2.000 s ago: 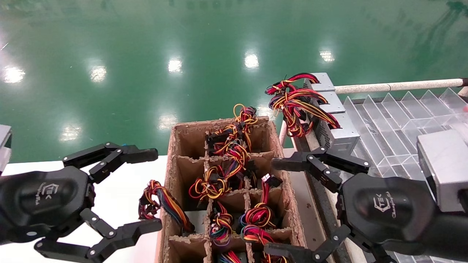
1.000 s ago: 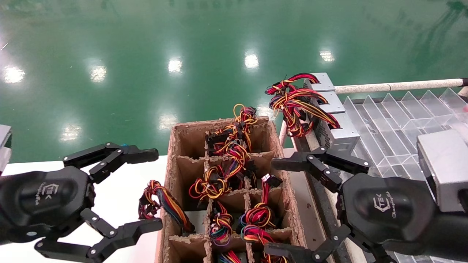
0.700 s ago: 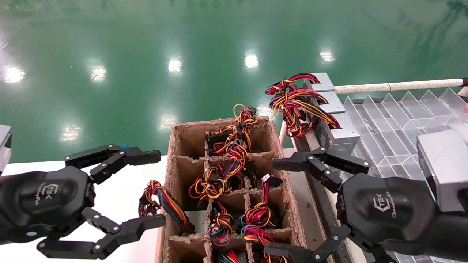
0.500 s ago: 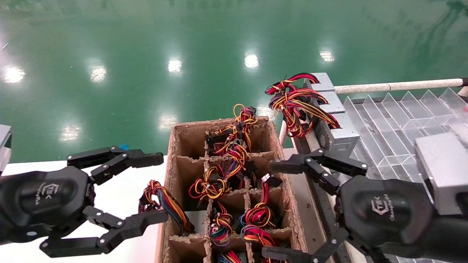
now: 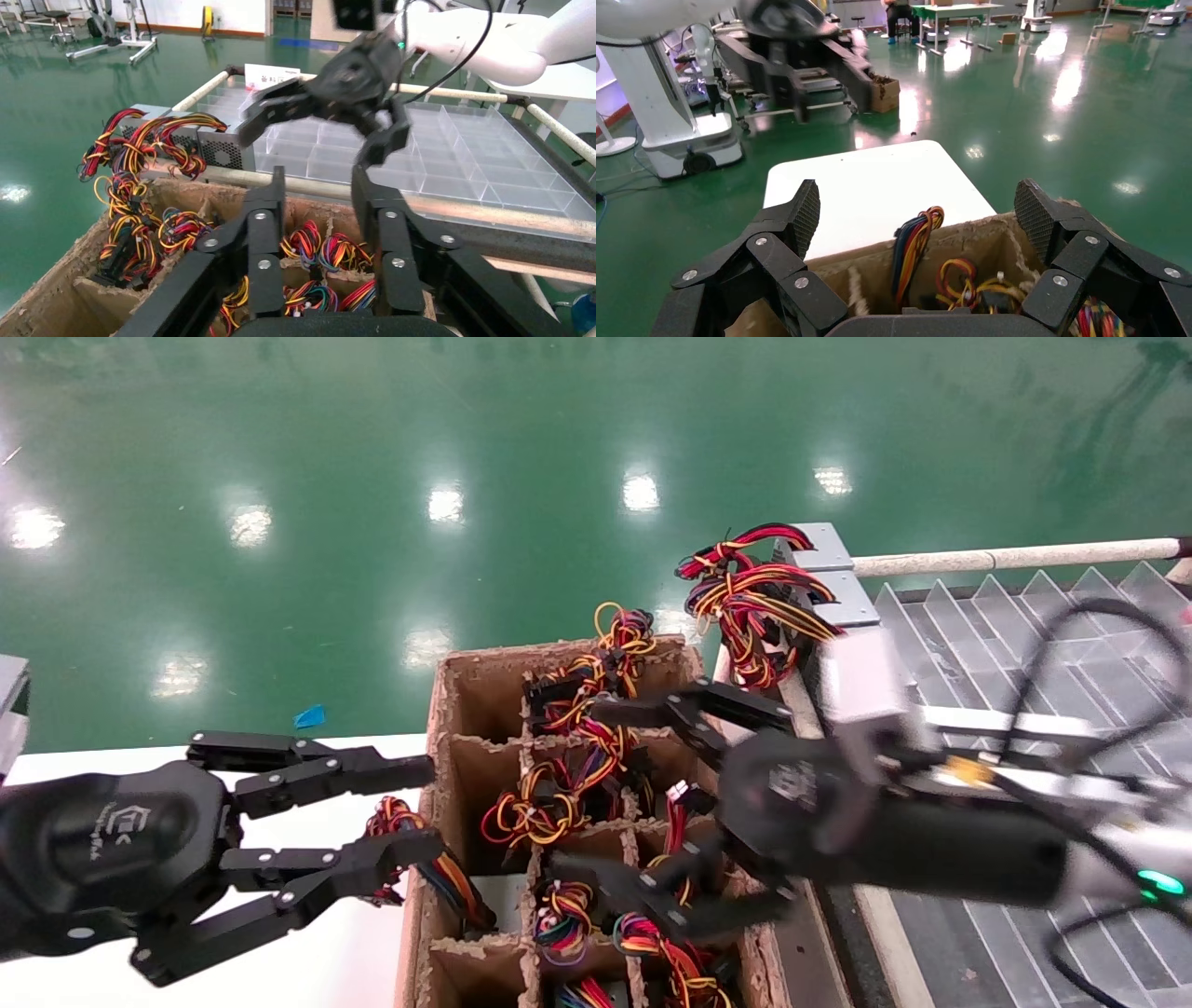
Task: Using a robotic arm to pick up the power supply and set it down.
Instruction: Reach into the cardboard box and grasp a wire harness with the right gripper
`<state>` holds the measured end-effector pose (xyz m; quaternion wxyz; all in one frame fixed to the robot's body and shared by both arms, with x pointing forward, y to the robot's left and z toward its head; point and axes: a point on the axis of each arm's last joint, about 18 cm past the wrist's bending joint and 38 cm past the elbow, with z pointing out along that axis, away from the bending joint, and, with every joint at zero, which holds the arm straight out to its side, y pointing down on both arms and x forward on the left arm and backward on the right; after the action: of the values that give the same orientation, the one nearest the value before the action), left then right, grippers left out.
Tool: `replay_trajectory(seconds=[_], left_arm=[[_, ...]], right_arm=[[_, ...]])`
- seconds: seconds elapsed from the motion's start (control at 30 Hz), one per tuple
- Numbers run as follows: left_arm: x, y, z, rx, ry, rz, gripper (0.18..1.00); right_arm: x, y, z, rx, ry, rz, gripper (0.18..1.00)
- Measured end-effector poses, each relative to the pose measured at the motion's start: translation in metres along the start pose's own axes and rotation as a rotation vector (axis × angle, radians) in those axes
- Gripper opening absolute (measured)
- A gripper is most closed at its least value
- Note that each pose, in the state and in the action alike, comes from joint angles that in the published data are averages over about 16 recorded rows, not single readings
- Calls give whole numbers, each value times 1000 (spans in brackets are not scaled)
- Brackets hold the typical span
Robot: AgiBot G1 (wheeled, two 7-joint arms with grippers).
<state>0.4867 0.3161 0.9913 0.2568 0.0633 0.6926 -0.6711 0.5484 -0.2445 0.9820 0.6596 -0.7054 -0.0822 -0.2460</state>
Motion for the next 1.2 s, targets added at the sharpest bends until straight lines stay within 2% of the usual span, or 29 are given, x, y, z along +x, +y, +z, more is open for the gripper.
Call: replay_trajectory(seconds=[0.27,0.47,0.77,1.03,1.2], left_arm=[[0,0,0,0,0,0,355],[0,0,0,0,0,0,270],[0,0,0,0,0,0,207],[0,0,0,0,0,0,192],[0,0,0,0,0,0,191]], right_arm=[[20,25,60,-40,-33,0,1000],[27,42,104,-77,-71,-3,1000],[32,61,144,-129,-107,-21,998],[33,72,152,-153,-126,-33,977],[32,77,154,-171,-142,-57,934]])
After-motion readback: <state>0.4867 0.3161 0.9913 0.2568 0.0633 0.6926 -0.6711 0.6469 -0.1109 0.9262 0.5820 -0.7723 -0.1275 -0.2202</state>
